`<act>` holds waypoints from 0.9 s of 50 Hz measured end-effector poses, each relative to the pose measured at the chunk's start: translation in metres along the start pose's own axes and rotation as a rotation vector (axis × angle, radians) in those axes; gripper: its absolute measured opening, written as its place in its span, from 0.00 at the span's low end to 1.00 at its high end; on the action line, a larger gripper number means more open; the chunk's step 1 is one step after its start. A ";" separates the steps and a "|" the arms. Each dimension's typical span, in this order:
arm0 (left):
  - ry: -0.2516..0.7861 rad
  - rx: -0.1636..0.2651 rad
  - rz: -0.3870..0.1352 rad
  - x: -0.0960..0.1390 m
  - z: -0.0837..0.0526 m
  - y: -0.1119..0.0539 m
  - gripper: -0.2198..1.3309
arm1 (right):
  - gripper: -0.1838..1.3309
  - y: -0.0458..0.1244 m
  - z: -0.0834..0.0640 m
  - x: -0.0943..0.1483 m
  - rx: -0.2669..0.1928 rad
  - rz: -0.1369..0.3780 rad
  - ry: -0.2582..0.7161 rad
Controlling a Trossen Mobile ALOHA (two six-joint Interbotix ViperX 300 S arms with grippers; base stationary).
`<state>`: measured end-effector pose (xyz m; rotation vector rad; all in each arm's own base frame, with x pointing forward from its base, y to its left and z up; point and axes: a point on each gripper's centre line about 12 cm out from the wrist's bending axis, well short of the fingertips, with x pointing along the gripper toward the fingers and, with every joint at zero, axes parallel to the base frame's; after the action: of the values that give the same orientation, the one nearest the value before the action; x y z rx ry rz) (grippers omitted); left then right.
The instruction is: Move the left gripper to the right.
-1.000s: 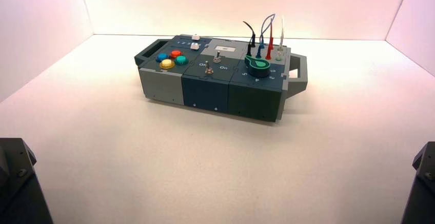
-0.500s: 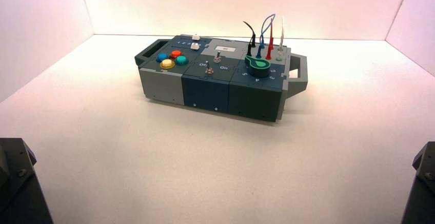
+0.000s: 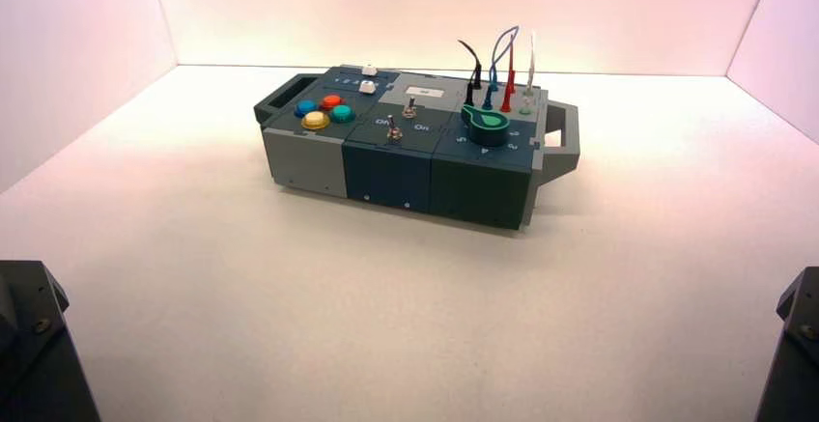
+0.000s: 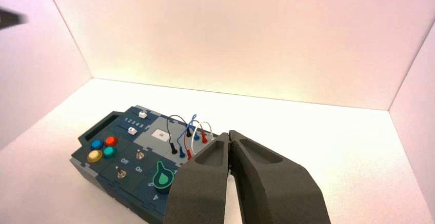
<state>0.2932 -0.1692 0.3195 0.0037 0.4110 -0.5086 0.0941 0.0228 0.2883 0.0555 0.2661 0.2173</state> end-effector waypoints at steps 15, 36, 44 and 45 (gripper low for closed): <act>0.080 0.078 -0.163 0.082 0.012 -0.079 0.04 | 0.03 0.000 -0.001 0.000 -0.002 -0.002 0.002; 0.255 0.180 -0.318 0.112 -0.004 -0.171 0.04 | 0.03 0.000 0.000 0.000 -0.004 -0.002 0.000; 0.271 0.170 -0.311 0.113 -0.007 -0.169 0.04 | 0.03 0.000 -0.001 0.000 -0.002 -0.003 0.001; 0.273 0.168 -0.309 0.113 -0.007 -0.168 0.04 | 0.03 0.000 -0.001 0.000 -0.005 -0.003 0.001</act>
<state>0.3008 -0.3691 0.2859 0.1752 0.6398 -0.8516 0.0943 0.0225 0.2877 0.0498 0.2671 0.2152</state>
